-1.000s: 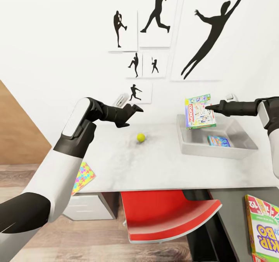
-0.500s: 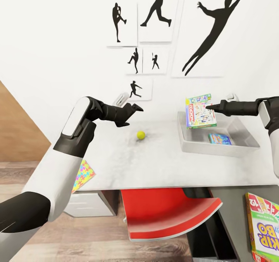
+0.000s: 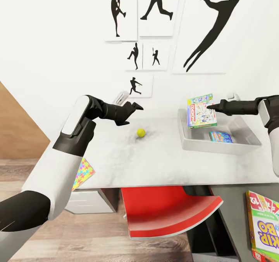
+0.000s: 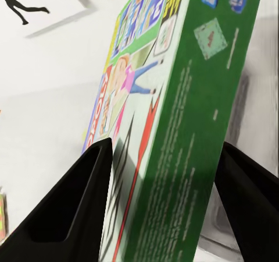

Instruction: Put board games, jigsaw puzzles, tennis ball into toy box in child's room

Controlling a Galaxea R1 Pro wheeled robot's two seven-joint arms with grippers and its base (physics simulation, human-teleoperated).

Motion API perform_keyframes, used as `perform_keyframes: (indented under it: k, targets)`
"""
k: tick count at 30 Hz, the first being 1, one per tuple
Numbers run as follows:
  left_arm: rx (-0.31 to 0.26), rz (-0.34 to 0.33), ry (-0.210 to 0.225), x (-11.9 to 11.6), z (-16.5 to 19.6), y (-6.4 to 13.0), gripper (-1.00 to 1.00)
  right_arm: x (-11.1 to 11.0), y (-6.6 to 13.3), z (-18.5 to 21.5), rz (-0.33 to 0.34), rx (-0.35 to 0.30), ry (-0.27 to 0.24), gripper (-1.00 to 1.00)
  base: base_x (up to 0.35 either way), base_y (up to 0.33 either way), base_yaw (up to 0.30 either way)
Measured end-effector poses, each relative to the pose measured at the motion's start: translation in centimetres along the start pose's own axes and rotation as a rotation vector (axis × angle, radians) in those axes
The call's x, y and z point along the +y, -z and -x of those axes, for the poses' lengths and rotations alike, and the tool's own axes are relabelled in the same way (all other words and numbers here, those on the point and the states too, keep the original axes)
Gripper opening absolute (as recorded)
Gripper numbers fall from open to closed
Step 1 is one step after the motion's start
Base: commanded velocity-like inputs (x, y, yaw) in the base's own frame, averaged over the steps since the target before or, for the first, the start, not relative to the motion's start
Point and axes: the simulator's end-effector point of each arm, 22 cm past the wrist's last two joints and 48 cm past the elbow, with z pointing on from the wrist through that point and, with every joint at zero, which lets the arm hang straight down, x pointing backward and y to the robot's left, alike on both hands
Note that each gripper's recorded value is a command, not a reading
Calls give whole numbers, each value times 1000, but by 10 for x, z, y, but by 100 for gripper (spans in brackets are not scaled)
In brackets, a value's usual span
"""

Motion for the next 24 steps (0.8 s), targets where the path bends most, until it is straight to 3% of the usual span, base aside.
perform_keyframes:
  k: [24]
  targets:
    - [9, -7, 2, 9, -1, -13, 100, -19, -20, -4, -29, -20, 31, -100, 0, 0, 0]
